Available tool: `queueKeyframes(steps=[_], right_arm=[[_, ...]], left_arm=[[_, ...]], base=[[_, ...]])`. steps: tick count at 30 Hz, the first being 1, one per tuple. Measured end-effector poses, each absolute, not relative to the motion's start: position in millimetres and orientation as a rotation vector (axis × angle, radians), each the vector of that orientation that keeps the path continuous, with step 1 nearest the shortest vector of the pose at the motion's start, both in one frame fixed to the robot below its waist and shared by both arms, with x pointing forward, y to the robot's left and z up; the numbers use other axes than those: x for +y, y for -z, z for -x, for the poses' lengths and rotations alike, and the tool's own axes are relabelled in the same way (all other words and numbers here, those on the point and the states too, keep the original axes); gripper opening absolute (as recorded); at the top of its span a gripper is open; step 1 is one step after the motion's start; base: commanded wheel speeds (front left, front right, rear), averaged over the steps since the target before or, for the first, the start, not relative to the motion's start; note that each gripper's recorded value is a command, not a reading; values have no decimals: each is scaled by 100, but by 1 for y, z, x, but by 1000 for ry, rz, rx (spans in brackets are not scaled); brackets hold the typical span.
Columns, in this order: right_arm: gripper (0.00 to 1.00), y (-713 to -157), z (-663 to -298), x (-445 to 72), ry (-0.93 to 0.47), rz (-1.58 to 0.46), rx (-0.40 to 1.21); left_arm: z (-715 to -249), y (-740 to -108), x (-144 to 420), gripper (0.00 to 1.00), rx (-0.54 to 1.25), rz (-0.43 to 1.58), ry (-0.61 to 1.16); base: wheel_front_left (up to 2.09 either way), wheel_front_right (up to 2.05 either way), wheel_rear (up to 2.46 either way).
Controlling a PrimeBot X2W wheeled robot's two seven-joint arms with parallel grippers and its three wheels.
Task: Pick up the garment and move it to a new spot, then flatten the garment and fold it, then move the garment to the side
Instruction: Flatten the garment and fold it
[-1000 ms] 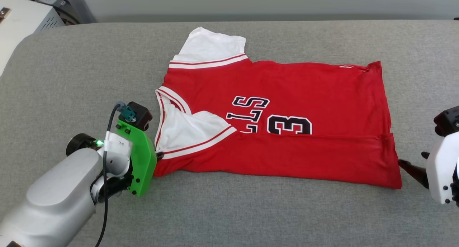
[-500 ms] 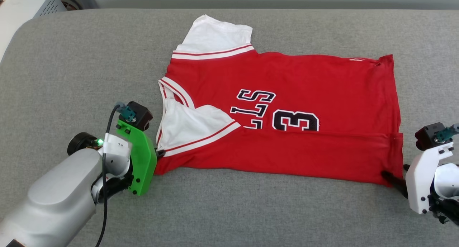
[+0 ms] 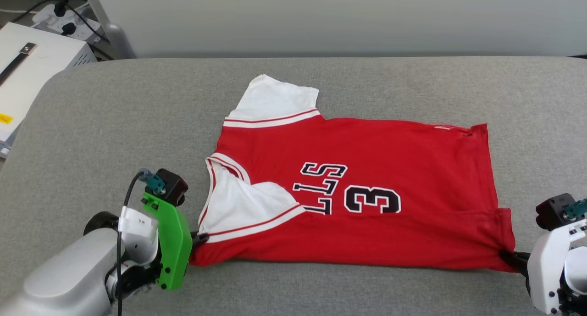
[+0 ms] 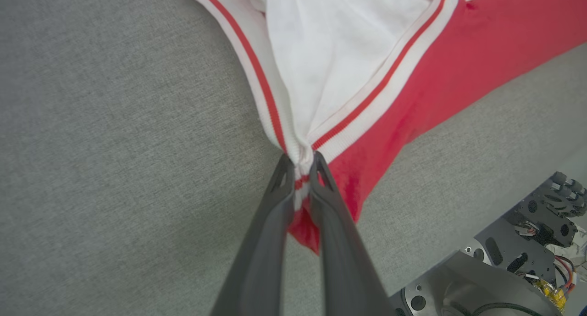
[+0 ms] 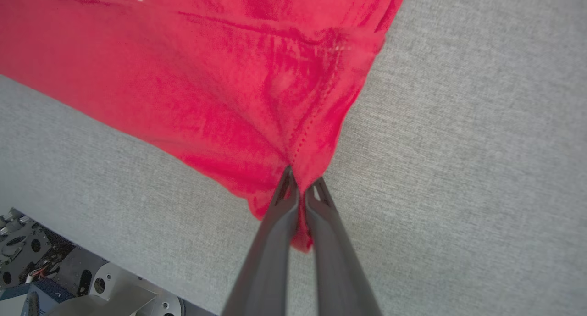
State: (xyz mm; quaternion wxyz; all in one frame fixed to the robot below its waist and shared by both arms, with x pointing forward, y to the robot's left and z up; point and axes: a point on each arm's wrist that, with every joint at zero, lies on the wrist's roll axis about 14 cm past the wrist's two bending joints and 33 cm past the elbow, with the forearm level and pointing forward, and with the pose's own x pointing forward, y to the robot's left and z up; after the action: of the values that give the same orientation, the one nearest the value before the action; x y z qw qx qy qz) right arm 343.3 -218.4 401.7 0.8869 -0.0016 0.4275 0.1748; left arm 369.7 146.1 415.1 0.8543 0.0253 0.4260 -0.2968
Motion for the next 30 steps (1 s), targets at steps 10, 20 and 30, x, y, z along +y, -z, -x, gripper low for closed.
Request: queueKeyframes(steps=[10,20,30], right_arm=[[0,-413,-327,-228,-360,-1,908],[0,-375,-326,-226,-316,-38,1032],[100,-401,-360,-226,-284,-51,807]], left_arm=[[-341,-412,139,0,925,-32,648],[-343,-376,147,0,1009,-24,596],[-362,-393,163,100,883,-38,541]], base=[[0,0,0],[0,0,0],[0,0,0]])
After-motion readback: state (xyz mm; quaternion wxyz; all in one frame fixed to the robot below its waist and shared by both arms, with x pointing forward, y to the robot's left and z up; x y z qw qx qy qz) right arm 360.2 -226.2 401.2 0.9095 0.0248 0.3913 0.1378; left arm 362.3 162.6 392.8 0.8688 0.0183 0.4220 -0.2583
